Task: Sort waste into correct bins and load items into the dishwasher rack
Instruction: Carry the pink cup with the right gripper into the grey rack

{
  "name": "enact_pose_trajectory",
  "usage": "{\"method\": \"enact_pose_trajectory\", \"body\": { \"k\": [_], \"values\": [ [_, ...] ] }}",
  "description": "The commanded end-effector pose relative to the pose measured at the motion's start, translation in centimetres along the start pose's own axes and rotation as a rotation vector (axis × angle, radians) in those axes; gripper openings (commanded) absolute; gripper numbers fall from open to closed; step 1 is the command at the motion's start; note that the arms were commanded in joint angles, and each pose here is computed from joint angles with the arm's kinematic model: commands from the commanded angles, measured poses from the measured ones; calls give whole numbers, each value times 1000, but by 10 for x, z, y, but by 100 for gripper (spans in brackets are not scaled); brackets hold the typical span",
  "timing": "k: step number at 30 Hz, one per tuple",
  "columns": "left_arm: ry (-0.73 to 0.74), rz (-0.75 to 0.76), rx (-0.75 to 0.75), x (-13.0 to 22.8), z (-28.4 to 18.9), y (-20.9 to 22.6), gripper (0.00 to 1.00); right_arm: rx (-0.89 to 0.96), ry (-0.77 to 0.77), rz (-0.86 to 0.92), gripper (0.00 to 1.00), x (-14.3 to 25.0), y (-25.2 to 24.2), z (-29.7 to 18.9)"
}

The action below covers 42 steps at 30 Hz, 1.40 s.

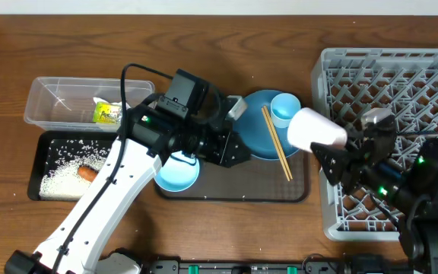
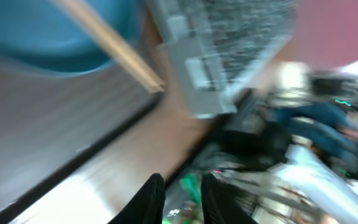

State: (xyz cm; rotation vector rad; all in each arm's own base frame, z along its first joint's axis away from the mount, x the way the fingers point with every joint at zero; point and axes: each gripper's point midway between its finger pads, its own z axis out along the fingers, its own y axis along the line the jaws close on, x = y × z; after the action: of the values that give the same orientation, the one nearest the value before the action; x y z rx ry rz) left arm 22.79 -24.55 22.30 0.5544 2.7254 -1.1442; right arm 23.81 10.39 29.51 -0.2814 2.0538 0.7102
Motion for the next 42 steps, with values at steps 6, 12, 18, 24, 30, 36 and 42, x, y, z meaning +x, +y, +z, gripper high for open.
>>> {"method": "enact_pose_trajectory", "body": {
  "k": [6, 12, 18, 24, 30, 36, 42],
  "values": [
    [-44, -18, -550, 2, -27, 90, 47, 306, 18, 110, 48, -25, -46, -12],
    [-52, -16, -584, 0, -30, 95, 92, 446, 190, 159, 39, -40, -72, -7],
    [-52, -16, -584, 0, -30, 95, 96, 554, 276, 182, 35, -58, -96, 0],
    [-52, -16, -584, 0, -30, 95, 100, 659, 318, 178, 35, -60, -125, 10],
    [-51, -16, -584, 1, -30, 95, 98, 695, 390, 164, 35, -50, -146, 23],
    [-51, -13, -583, 0, -30, 94, 98, 693, 448, 164, 30, -40, -160, 41],
    [-51, -13, -583, 0, -30, 94, 98, 695, 507, 182, 28, -26, -176, 61]
  ]
}}
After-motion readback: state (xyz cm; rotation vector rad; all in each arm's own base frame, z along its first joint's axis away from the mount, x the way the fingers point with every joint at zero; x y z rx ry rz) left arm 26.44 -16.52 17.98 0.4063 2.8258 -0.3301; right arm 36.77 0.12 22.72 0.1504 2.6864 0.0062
